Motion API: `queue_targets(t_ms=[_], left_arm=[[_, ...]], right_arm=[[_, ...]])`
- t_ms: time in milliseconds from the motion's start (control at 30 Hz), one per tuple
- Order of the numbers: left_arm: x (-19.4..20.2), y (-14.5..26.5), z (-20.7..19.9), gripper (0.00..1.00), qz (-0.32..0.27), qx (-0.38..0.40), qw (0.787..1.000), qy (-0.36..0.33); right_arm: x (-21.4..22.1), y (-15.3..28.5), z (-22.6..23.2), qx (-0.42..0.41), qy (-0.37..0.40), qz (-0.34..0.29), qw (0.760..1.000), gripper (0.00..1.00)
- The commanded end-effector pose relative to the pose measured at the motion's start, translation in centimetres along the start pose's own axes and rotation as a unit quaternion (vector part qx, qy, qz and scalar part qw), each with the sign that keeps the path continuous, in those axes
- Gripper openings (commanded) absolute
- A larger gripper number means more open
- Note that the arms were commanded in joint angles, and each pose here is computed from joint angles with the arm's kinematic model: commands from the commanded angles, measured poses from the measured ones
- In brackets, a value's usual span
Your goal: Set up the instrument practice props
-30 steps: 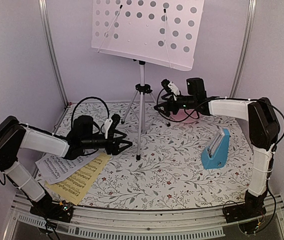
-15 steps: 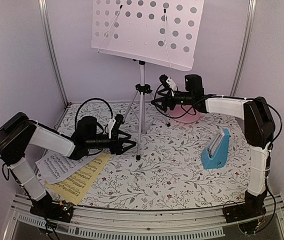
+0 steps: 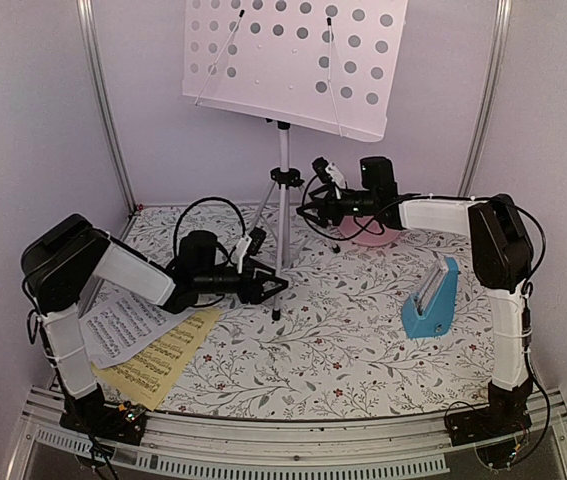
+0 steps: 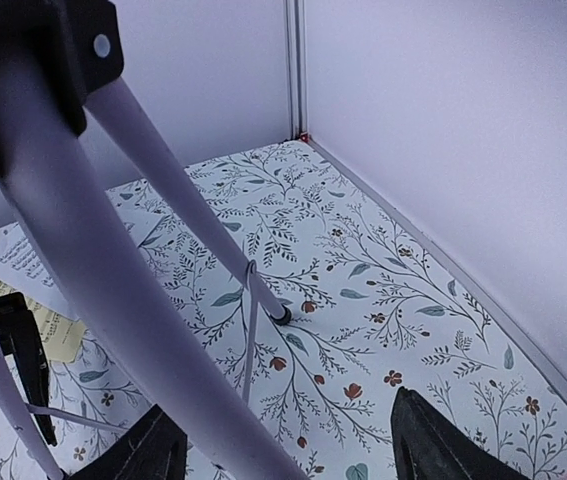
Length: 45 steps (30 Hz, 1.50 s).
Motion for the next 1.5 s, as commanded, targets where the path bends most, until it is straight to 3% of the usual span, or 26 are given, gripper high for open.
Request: queue_targets(t_ms=[0,200,600,800,1033,1200,1367,1467], left_arm=[[-0.3,-1.4,-0.9,0.55,-0.001,0.030,1.000,0.002],[0.2,-1.7,-2.8,0.28,0.007,0.055,0.998,0.004],[2.7,1.1,-3.9,0.00,0.019,0.044,0.998,0.033],[2.7,2.1,-4.4,0.00,0.015,0.040,0.998,0.041],[2.3,2.6,-4.7,0.00,0.006,0.030,0.998,0.054],[2.6,3.0,-4.7,0.01,-0.013,0.013,0.999,0.044],[1.6,3.3,-4.6,0.16,-0.024,-0.015,1.000,-0.006],[0.3,3.4,-4.5,0.33,-0.024,-0.045,0.997,-0.050]], right_arm=[[0.1,-0.8,0.5,-0.021,-0.008,-0.005,1.000,0.68],[1.2,-0.6,1.1,-0.028,-0.009,0.015,0.999,0.46],[2.5,0.3,1.4,-0.013,-0.003,0.073,0.997,0.14],[3.1,0.8,1.7,-0.005,-0.002,0.102,0.995,0.00],[3.6,2.0,1.5,0.022,0.004,0.143,0.990,0.00],[4.3,2.1,2.3,-0.003,-0.002,0.155,0.988,0.00],[5.3,1.5,3.8,-0.029,-0.002,0.166,0.986,0.00],[5.8,1.1,4.8,-0.039,0.006,0.174,0.984,0.00]])
Point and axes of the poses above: each gripper's point midway between its finger pads, its own y axis back along the fingers, its own z axis along the line the jaws close on, x = y × z, the point moved 7 cm from there along y, back along the fingers, and after that the axes turned 10 degrees about y, right-handed, at the moved point
